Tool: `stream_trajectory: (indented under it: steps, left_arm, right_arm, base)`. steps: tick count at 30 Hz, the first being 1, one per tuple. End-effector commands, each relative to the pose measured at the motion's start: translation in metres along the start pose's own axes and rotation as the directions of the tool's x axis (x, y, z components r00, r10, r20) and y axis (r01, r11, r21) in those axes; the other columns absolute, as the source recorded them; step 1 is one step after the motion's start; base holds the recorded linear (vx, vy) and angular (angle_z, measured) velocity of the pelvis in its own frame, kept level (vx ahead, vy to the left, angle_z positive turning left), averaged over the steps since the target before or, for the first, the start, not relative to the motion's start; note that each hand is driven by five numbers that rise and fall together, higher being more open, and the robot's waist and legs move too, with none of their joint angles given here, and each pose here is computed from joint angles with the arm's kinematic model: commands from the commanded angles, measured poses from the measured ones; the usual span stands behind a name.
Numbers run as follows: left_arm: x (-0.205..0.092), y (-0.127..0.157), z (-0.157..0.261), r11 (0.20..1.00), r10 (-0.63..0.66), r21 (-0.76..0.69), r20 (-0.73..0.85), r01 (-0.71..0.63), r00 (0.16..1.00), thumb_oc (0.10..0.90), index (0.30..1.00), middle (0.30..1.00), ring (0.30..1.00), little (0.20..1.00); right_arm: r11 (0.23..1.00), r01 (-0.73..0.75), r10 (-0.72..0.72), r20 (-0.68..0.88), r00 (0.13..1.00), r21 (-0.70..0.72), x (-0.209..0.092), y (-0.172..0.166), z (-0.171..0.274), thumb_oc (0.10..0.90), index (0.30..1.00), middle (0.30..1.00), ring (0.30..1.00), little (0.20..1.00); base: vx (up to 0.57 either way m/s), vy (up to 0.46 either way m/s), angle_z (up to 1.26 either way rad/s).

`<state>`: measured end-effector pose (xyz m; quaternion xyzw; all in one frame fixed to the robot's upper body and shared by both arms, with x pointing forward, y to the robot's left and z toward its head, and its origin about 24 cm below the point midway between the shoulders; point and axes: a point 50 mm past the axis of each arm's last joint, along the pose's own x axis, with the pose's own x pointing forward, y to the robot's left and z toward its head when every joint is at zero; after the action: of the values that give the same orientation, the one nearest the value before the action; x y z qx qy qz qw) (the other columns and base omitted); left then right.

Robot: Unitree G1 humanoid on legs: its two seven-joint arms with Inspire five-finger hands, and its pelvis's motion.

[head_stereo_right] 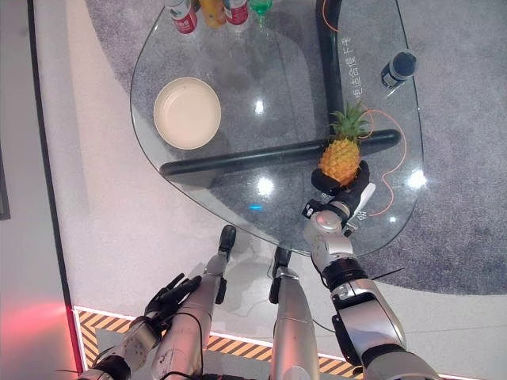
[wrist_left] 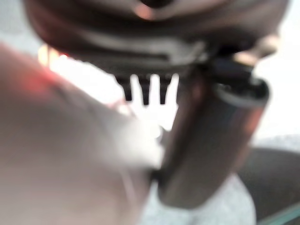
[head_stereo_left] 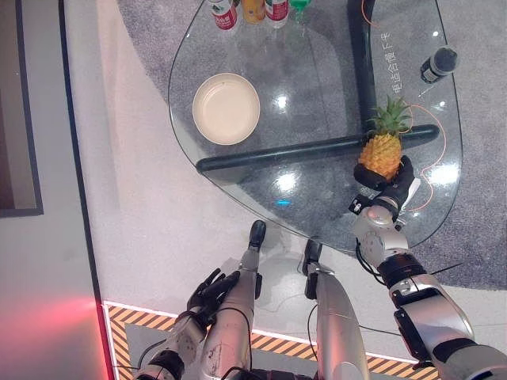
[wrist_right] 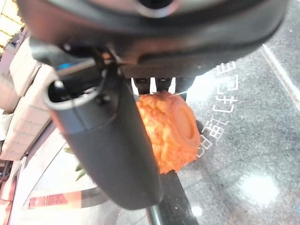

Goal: Pick up the fruit to the plate

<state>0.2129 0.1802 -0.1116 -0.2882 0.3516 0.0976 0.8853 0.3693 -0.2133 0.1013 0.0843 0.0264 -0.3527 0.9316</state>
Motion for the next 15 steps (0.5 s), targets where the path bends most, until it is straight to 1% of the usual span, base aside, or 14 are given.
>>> stream_trajectory:
  steps: [1,8,9,10,15]
  left_arm:
    - [-0.006,0.004,-0.019,1.0,0.022,0.011,-0.055,-0.021,0.998,0.8,0.9,0.9,0.9,0.9]
    - [-0.006,0.004,-0.016,1.0,0.021,-0.006,-0.031,-0.021,0.999,0.8,0.9,0.9,0.9,0.9]
    - [-0.006,0.004,-0.016,1.0,0.022,-0.006,-0.03,-0.022,0.999,0.8,0.9,0.9,0.9,0.9]
    - [-0.006,0.003,-0.015,1.0,0.023,-0.006,-0.03,-0.023,0.999,0.8,0.9,0.9,0.9,0.9]
    - [-0.006,0.002,-0.014,1.0,0.018,-0.001,-0.04,-0.018,0.999,0.8,0.9,0.9,0.9,0.9]
  right_arm:
    - [0.996,-0.019,0.008,0.127,0.992,0.086,0.012,-0.003,0.042,0.8,0.9,0.9,0.9,0.9]
    - [0.998,-0.013,0.01,0.054,0.999,0.06,0.019,-0.008,0.037,0.8,0.9,0.9,0.9,0.9]
    - [0.998,-0.016,0.013,0.048,0.999,0.056,0.019,-0.008,0.037,0.388,0.547,0.547,0.547,0.488]
    - [0.999,-0.019,0.017,0.045,0.999,0.051,0.019,-0.008,0.036,0.1,0.3,0.3,0.3,0.2]
    - [0.999,-0.031,0.03,0.042,0.999,0.023,0.022,-0.008,0.038,0.1,0.3,0.3,0.3,0.2]
  base:
    - [0.0,0.0,0.0]
    - [0.01,0.002,0.01]
    - [0.01,0.003,0.04]
    - [0.0,0.003,0.05]
    - [0.0,0.002,0.02]
